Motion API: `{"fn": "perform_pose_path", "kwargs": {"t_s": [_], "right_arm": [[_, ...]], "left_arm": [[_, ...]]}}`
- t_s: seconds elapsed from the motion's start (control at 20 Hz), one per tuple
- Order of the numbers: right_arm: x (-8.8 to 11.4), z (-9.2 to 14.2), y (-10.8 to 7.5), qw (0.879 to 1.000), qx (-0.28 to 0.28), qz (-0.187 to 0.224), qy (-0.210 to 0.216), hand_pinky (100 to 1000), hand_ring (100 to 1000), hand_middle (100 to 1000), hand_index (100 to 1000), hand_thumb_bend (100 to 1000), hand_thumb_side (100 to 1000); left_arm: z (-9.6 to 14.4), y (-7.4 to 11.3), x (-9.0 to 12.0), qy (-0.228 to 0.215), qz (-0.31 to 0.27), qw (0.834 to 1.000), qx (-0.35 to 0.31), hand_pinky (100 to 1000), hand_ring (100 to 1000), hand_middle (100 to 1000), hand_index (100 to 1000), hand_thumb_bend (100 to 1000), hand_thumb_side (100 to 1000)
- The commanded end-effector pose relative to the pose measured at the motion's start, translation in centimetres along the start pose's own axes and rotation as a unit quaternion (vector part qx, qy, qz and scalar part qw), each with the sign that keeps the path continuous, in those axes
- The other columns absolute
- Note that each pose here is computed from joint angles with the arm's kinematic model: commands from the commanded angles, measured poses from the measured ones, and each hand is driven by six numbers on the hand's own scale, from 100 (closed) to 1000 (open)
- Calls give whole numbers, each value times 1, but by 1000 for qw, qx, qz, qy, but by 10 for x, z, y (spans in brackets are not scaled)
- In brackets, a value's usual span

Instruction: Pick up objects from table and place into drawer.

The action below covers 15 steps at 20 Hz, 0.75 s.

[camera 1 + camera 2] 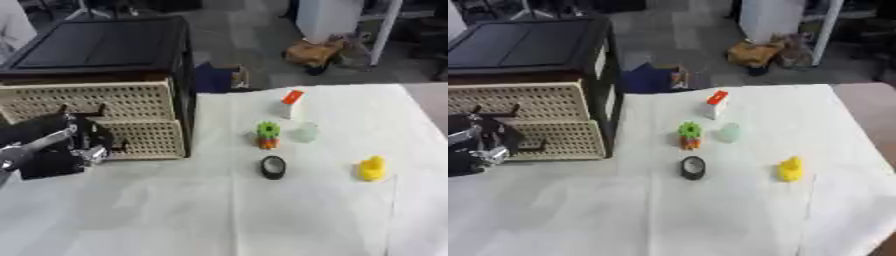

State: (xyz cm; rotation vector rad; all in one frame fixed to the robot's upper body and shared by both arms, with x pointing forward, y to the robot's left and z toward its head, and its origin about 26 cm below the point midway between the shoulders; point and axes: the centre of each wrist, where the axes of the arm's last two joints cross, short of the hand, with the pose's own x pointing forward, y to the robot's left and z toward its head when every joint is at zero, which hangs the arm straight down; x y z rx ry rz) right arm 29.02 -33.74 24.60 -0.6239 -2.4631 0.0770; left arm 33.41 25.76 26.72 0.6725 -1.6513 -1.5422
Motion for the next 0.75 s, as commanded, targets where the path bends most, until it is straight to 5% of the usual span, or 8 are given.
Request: {"fn": "perform_pose_path", "kwargs": {"t_s": [0.05, 0.3, 0.45, 0.6, 0.75], "right_arm": [[6, -5, -4, 1000, -5, 1, -14, 703, 616, 636, 896, 306, 1000], [6, -3, -4, 1000, -7, 1, -11, 702, 616, 635, 895, 299, 1000], [5, -2, -3, 1000, -9, -3, -5, 701, 610, 632, 897, 287, 1000], [5, -2, -1, 1000, -14, -12, -1, 698, 609, 631, 898, 260, 1000], [4, -1, 1, 1000, -15, -20, 4, 680, 602, 628, 901, 256, 998]], "left_arm": [[17, 18, 17, -24, -11, 999, 23, 330, 429, 505, 734, 100, 1000], [23, 16, 24, -73, 15, 996, 51, 309, 397, 491, 734, 100, 1000], [17, 12, 28, -124, 82, 984, 100, 303, 353, 470, 726, 100, 1000], [12, 10, 30, -155, 177, 952, 195, 375, 423, 520, 763, 100, 1000], [8, -3, 30, -169, 261, 901, 304, 423, 460, 552, 781, 100, 1000]]}}
